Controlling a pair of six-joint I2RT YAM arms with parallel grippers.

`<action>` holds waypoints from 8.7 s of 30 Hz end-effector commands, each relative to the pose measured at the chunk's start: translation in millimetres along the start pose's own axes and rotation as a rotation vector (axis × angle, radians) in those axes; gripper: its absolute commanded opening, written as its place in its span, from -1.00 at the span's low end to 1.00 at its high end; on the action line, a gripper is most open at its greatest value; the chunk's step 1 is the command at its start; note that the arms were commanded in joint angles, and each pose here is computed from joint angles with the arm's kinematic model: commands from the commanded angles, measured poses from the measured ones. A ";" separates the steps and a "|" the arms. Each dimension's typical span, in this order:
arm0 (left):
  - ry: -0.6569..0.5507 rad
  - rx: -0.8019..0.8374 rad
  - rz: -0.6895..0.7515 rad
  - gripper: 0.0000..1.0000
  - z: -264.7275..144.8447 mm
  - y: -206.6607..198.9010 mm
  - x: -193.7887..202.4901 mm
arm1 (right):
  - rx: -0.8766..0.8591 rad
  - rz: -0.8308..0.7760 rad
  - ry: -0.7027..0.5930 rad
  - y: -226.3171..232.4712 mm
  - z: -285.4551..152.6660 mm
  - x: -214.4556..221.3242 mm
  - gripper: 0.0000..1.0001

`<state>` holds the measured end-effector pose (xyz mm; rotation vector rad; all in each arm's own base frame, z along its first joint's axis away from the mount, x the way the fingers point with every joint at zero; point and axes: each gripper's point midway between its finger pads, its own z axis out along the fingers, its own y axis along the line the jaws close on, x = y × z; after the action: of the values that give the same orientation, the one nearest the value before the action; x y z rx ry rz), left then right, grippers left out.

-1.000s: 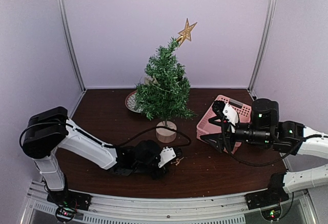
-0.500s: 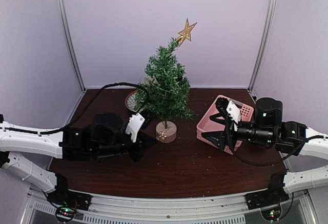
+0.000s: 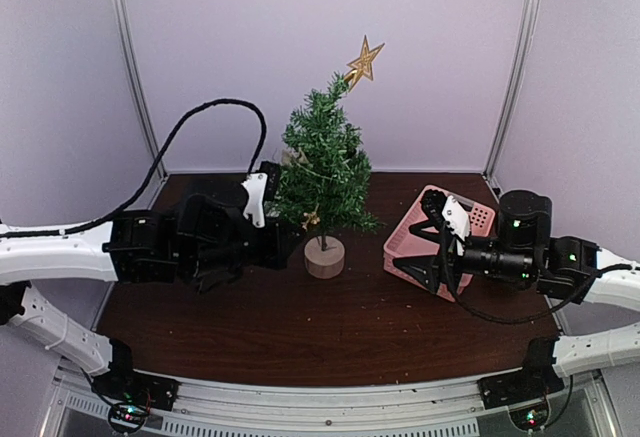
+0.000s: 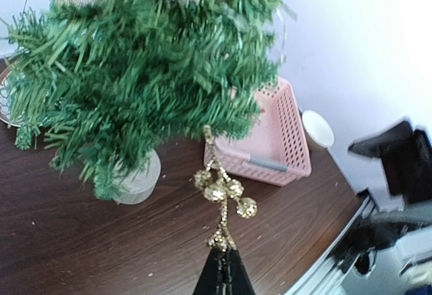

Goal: Decorate the small christmas tree

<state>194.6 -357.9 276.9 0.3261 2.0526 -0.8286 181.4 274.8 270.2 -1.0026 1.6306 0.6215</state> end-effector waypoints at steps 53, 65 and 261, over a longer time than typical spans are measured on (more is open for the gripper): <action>-0.011 -0.180 -0.364 -1.00 87.6 37.1 -9.2 | 0.035 0.002 -0.033 -6.3 -3.4 -3.6 0.54; -0.023 -0.200 -0.385 -1.00 92.5 45.5 -11.9 | 0.039 0.004 -0.031 -6.9 -3.5 -2.8 0.55; -0.597 -0.016 0.370 -1.00 -5.3 57.9 -107.4 | 0.029 -0.185 -0.170 46.1 13.4 -41.4 0.90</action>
<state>272.9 -313.1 326.3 0.5092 1.4442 -0.5299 149.9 328.1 302.0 -1.0540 1.3662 0.5467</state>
